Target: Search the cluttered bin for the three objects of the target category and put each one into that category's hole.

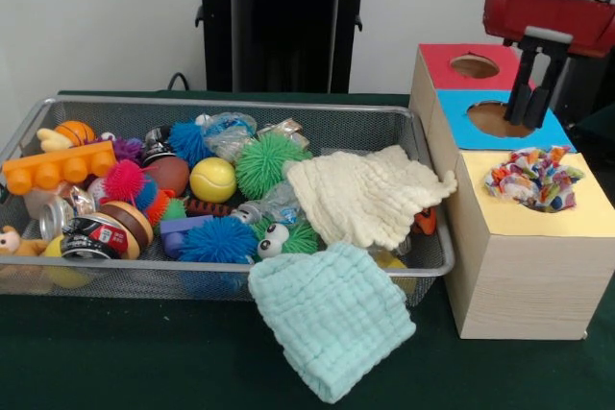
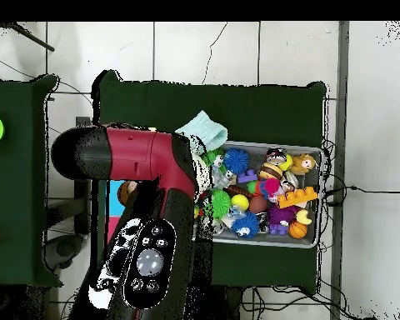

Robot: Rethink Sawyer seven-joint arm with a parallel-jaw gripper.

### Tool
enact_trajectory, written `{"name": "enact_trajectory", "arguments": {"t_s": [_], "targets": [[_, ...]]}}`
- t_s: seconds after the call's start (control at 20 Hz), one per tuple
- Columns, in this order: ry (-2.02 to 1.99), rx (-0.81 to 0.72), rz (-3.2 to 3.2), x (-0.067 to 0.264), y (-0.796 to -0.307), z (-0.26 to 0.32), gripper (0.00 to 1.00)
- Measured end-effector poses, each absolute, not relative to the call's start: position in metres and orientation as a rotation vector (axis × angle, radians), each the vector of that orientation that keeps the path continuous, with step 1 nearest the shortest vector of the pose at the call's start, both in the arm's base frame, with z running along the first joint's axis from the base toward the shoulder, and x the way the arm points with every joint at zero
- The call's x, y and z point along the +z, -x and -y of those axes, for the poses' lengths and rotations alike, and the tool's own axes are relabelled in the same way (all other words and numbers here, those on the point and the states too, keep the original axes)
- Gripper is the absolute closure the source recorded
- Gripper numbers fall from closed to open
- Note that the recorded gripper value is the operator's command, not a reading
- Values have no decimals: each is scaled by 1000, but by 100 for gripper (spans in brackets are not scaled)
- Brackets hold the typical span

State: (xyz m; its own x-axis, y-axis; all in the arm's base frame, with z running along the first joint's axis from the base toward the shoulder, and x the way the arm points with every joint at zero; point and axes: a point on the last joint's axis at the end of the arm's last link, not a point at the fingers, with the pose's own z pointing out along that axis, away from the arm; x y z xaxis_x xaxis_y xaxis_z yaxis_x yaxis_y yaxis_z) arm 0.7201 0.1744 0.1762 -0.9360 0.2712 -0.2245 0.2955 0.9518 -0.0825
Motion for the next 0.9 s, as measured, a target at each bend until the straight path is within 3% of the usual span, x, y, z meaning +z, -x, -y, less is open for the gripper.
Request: {"name": "enact_trajectory", "arguments": {"t_s": [0.9], "targets": [[-387, -176, -2899, 174, -716, -188, 100]]}}
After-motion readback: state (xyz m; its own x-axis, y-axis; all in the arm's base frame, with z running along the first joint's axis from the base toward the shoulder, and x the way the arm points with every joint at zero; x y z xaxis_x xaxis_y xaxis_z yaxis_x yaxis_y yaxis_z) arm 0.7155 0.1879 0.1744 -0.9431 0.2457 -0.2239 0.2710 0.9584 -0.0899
